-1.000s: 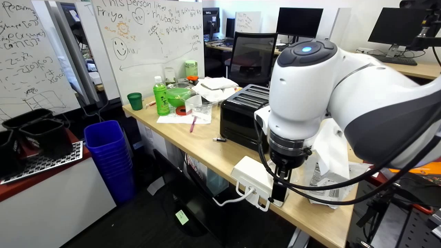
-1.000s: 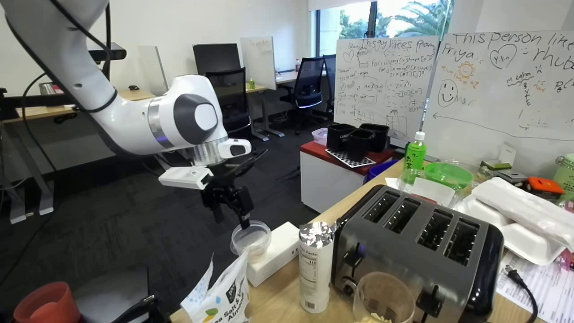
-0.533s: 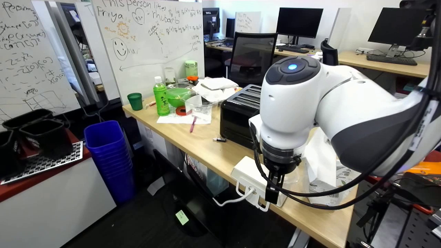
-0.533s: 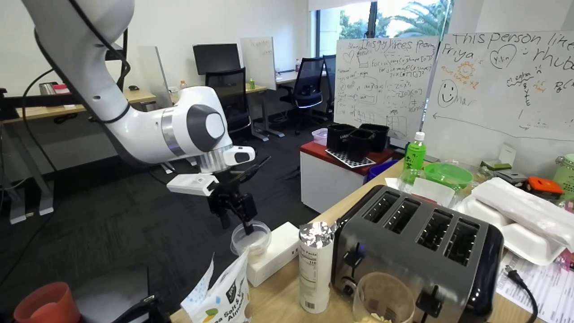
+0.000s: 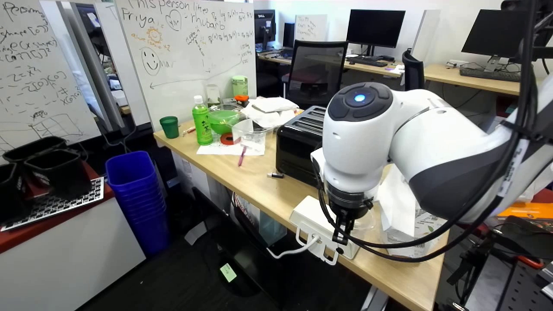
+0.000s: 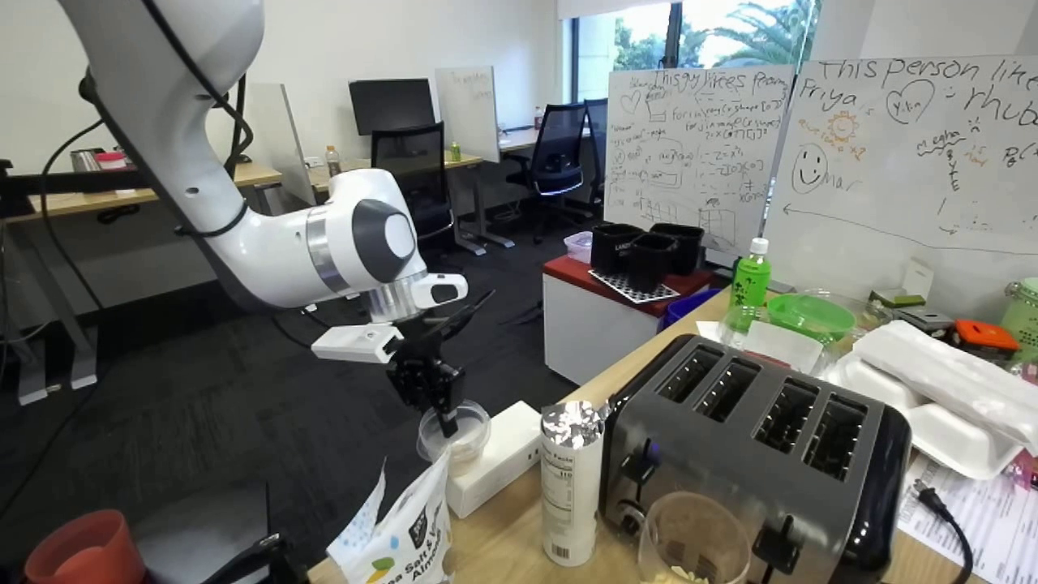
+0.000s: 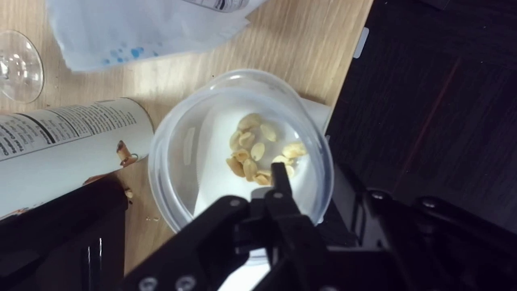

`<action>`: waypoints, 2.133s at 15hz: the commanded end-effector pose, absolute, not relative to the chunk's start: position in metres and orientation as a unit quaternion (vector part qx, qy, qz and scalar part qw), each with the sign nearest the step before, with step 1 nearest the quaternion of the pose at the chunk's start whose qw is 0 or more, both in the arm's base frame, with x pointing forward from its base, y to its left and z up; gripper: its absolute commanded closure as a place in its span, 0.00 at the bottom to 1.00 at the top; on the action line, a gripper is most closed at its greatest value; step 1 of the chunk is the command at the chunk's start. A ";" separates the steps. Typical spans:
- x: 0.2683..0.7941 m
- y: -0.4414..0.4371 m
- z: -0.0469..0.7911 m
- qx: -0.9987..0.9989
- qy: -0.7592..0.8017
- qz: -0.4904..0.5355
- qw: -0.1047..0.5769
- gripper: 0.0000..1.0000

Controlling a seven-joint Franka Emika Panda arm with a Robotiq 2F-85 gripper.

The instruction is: Pour the contents of the bowl into the wine glass

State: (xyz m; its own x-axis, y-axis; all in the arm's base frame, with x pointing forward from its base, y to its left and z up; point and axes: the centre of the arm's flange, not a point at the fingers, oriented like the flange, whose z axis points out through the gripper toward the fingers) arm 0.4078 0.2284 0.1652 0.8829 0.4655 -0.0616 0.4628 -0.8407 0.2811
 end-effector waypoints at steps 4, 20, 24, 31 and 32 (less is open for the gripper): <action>0.419 0.227 0.172 0.965 0.217 0.025 0.143 1.00; 0.423 0.182 0.358 0.980 0.100 0.162 -0.047 0.98; 0.440 0.150 0.383 0.976 0.086 0.163 -0.114 0.98; 0.450 0.119 0.391 0.973 0.071 0.177 -0.129 0.93; 0.449 0.121 0.391 0.973 0.073 0.177 -0.129 0.93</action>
State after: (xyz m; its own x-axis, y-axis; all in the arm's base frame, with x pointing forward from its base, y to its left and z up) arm 0.4490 0.1210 0.3905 0.9267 0.0978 0.3629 0.1888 -0.9560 -0.2245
